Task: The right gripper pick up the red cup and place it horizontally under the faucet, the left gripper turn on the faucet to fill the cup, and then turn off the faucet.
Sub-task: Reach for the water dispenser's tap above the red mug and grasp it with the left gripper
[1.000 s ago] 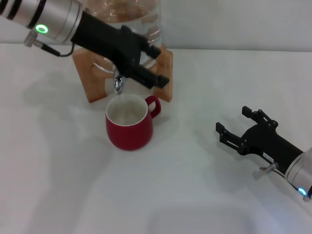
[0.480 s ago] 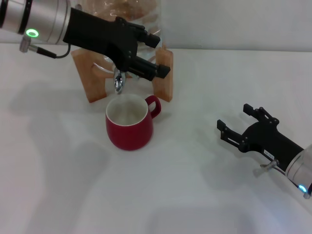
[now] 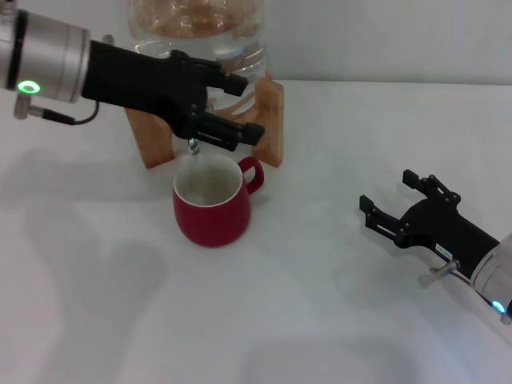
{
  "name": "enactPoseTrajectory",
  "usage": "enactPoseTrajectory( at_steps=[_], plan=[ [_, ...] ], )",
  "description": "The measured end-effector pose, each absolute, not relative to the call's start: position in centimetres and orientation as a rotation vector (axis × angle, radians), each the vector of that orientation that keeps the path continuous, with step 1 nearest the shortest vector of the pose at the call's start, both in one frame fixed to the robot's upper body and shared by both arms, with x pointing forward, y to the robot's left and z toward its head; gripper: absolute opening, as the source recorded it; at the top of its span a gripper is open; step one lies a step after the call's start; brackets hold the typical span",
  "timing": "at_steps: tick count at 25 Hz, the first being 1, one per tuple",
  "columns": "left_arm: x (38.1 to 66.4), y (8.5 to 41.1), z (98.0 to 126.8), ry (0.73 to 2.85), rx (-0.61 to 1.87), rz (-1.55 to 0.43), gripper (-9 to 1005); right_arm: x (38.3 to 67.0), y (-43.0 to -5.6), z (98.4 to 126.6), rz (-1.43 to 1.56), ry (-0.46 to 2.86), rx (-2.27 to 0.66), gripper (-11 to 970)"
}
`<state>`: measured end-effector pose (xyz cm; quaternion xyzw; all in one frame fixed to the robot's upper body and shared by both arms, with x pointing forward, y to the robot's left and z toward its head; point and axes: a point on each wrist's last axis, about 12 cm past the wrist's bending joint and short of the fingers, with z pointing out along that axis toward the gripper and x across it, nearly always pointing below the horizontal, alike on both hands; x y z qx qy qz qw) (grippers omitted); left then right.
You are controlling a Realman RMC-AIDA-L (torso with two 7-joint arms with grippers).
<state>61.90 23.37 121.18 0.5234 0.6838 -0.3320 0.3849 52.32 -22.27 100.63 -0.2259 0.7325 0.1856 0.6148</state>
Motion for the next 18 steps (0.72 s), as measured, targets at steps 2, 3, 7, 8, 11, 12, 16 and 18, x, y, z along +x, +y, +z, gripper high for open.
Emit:
enactPoseTrajectory(
  at_steps=[2, 3, 7, 8, 11, 12, 16, 18],
  plan=[
    [61.7, 23.9, 121.3, 1.742, 1.321, -0.839, 873, 52.4, -22.3, 100.6, 0.424, 1.689, -0.523, 875],
    [61.7, 23.9, 121.3, 1.742, 1.321, -0.839, 873, 52.5, -22.4, 100.6, 0.423, 1.690, -0.524, 875],
    [61.1, 24.8, 121.4, 1.756, 1.302, -0.832, 873, 52.6, -22.3, 100.7, 0.422, 1.688, -0.527, 875],
    [61.0, 25.0, 121.3, 1.760, 1.298, -0.833, 873, 52.7, -22.3, 100.7, 0.422, 1.687, -0.527, 875],
    [60.7, 25.5, 121.2, 1.774, 1.286, -0.830, 873, 52.7, -22.4, 100.7, 0.416, 1.688, -0.522, 875],
    [60.6, 25.6, 121.1, 1.777, 1.283, -0.830, 873, 52.7, -22.4, 100.7, 0.415, 1.688, -0.521, 875],
    [60.2, 26.2, 120.7, 1.792, 1.270, -0.830, 873, 52.8, -22.4, 100.8, 0.414, 1.689, -0.520, 875],
    [60.1, 26.4, 120.5, 1.797, 1.265, -0.831, 873, 52.8, -22.4, 100.7, 0.414, 1.691, -0.519, 875]
  ],
)
